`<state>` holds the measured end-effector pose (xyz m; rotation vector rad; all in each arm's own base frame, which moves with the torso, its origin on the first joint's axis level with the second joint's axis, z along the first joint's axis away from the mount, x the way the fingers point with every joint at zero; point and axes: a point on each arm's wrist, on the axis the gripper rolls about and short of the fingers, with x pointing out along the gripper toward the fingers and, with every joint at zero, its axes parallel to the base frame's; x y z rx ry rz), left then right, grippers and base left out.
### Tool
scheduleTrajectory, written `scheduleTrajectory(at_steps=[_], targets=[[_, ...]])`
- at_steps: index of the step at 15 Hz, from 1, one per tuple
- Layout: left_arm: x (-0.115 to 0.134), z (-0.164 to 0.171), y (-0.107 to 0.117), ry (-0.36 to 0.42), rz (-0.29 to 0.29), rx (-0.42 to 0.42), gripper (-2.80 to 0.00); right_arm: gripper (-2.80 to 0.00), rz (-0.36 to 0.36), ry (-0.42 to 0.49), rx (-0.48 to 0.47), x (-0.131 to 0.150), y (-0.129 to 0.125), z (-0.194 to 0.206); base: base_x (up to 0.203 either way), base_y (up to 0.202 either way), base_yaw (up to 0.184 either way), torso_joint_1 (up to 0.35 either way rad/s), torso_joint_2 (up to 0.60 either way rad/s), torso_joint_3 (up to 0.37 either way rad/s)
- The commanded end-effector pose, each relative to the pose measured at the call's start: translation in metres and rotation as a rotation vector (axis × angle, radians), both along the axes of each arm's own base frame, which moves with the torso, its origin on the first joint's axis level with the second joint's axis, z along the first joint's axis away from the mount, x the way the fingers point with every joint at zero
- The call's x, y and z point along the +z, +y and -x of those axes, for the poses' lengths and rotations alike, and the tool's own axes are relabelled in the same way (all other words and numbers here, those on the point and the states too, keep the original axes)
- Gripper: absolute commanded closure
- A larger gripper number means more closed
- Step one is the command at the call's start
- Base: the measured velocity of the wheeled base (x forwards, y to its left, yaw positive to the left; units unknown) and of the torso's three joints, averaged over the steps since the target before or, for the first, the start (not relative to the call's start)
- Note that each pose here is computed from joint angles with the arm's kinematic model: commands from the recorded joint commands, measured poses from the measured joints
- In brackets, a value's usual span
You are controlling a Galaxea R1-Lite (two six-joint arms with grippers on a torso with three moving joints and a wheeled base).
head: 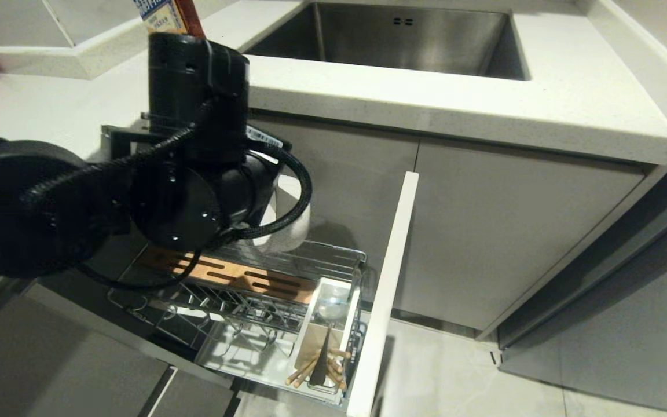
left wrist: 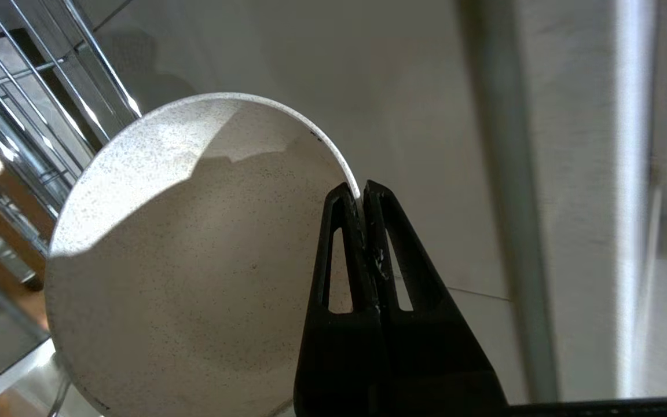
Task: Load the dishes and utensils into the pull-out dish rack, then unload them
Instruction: Pick up the bowl and place it in the cupboard
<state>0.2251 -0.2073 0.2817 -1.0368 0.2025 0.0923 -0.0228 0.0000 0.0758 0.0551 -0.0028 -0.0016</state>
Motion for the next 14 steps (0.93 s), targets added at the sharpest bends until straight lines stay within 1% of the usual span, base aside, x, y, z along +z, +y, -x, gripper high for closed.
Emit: scheduleTrajectory(at_steps=[1,4,8,9,11,14], targets=[[-0.022,-0.015,-0.010,0.024,-0.017,0.021,0.00,0.00,0.000,0.000,0.000,0.000,0.000,0.000,0.000,0.000,0.000,0.000,0.00,0.000],[-0.039,-0.034,-0.010,-0.019,0.029,0.068,0.00,0.00,0.000,0.000,0.000,0.000,0.000,0.000,0.000,0.000,0.000,0.000,0.00,0.000],[-0.063,-0.067,-0.001,-0.015,0.025,0.150,0.00,0.00,0.000,0.000,0.000,0.000,0.000,0.000,0.000,0.000,0.000,0.000,0.00,0.000],[-0.067,-0.076,0.002,-0.033,0.040,0.173,0.00,0.00,0.000,0.001,0.000,0.000,0.000,0.000,0.000,0.000,0.000,0.000,0.00,0.000],[-0.067,-0.088,0.008,-0.081,0.081,0.204,0.00,0.00,0.000,0.000,0.000,0.000,0.000,0.000,0.000,0.000,0.000,0.000,0.00,0.000],[-0.069,-0.096,0.010,-0.124,0.116,0.221,0.00,0.00,0.000,0.001,0.000,0.000,0.000,0.000,0.000,0.000,0.000,0.000,0.00,0.000]])
